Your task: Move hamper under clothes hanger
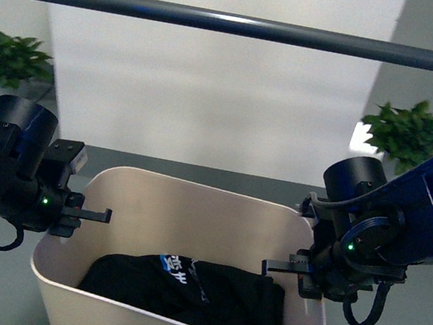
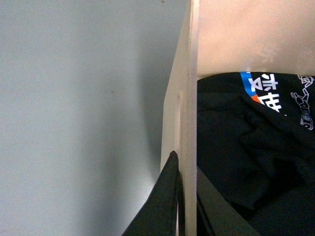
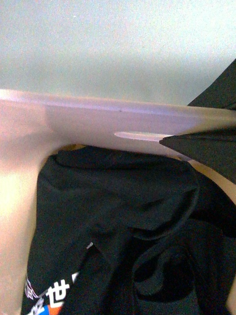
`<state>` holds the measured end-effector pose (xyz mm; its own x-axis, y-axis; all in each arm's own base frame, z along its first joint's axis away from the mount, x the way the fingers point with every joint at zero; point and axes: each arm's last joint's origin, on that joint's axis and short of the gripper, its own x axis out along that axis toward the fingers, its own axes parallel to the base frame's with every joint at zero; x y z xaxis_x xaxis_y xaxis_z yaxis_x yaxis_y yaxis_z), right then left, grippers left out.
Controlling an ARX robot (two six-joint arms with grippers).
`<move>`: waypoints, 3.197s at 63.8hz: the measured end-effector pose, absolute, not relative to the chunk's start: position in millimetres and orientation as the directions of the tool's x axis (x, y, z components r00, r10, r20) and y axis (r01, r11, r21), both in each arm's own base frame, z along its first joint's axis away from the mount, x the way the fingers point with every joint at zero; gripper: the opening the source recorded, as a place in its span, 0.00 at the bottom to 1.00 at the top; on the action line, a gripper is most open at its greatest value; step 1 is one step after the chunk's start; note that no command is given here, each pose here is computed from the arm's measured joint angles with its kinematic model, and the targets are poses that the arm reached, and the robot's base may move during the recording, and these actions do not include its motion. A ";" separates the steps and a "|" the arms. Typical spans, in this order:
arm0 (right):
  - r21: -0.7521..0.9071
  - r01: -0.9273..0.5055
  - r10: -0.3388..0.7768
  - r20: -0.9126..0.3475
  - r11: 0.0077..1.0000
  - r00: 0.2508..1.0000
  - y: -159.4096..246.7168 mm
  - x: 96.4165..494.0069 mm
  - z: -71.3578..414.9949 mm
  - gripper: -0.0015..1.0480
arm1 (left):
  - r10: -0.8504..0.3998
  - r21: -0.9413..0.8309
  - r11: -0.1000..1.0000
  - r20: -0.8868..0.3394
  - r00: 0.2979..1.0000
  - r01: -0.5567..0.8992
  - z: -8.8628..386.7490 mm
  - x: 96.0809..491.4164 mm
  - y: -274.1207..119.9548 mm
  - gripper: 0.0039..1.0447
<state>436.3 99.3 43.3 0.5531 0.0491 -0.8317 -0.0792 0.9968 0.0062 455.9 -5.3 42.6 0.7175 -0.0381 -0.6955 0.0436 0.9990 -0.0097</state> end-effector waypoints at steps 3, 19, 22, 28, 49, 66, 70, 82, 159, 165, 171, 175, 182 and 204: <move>0.005 -0.072 0.044 -0.832 0.997 0.554 96.2 437.0 43.3 0.03 | -0.047 -0.015 0.999 -0.695 0.717 0.051 42.6 455.9 -6.4 0.04; 0.027 -0.123 0.091 -0.830 0.992 0.550 114.4 433.5 44.0 0.03 | 0.010 0.006 1.000 -0.696 0.718 -0.008 42.8 455.7 11.5 0.04; 0.043 -0.139 0.113 -0.830 0.989 0.546 120.9 431.8 44.0 0.03 | 0.028 0.013 1.000 -0.696 0.718 -0.026 42.8 455.6 16.6 0.04; 0.045 -0.139 0.114 -0.832 0.989 0.543 123.2 430.6 43.5 0.03 | 0.024 0.010 1.000 -0.696 0.718 -0.024 42.8 455.6 16.9 0.04; 0.009 -0.066 0.044 -0.831 0.998 0.554 96.2 437.1 43.4 0.03 | -0.044 -0.013 0.999 -0.695 0.717 0.050 42.8 455.8 -6.8 0.04; 0.016 -0.097 0.067 -0.832 0.995 0.551 105.7 435.0 43.4 0.03 | -0.015 -0.001 1.000 -0.695 0.718 0.020 42.8 455.9 1.6 0.04; 0.016 -0.099 0.068 -0.832 0.995 0.551 106.4 434.8 43.4 0.03 | -0.014 -0.001 1.000 -0.695 0.718 0.019 42.8 455.9 2.5 0.04; 0.138 -0.100 0.167 -0.657 0.985 0.735 103.0 438.6 26.7 0.03 | 0.047 0.045 0.999 -0.530 0.847 -0.027 26.1 463.6 1.0 0.04; 0.163 -0.004 0.136 -0.808 0.987 0.573 78.4 370.7 -30.3 0.03 | -0.105 -0.056 0.994 -0.688 0.718 0.092 -18.9 378.5 -42.2 0.03; 0.155 0.007 0.122 -0.806 0.988 0.579 77.6 372.1 -31.3 0.03 | -0.117 -0.064 0.993 -0.693 0.712 0.102 -20.6 374.1 -48.7 0.03; 0.152 0.017 0.114 -0.805 0.988 0.582 76.4 374.1 -33.6 0.03 | -0.123 -0.068 0.992 -0.698 0.706 0.107 -22.1 370.5 -53.2 0.03; 0.151 0.022 0.110 -0.808 0.988 0.579 75.4 374.3 -36.4 0.03 | -0.127 -0.071 0.991 -0.701 0.702 0.109 -22.8 368.7 -55.6 0.03; 0.152 0.037 0.104 -0.816 0.988 0.569 72.7 373.6 -42.6 0.03 | -0.134 -0.073 0.990 -0.705 0.697 0.117 -23.6 366.7 -59.0 0.03; 0.151 0.059 0.091 -0.819 0.987 0.567 65.9 378.5 -46.9 0.03 | -0.154 -0.084 0.987 -0.729 0.667 0.136 -29.7 362.1 -66.1 0.03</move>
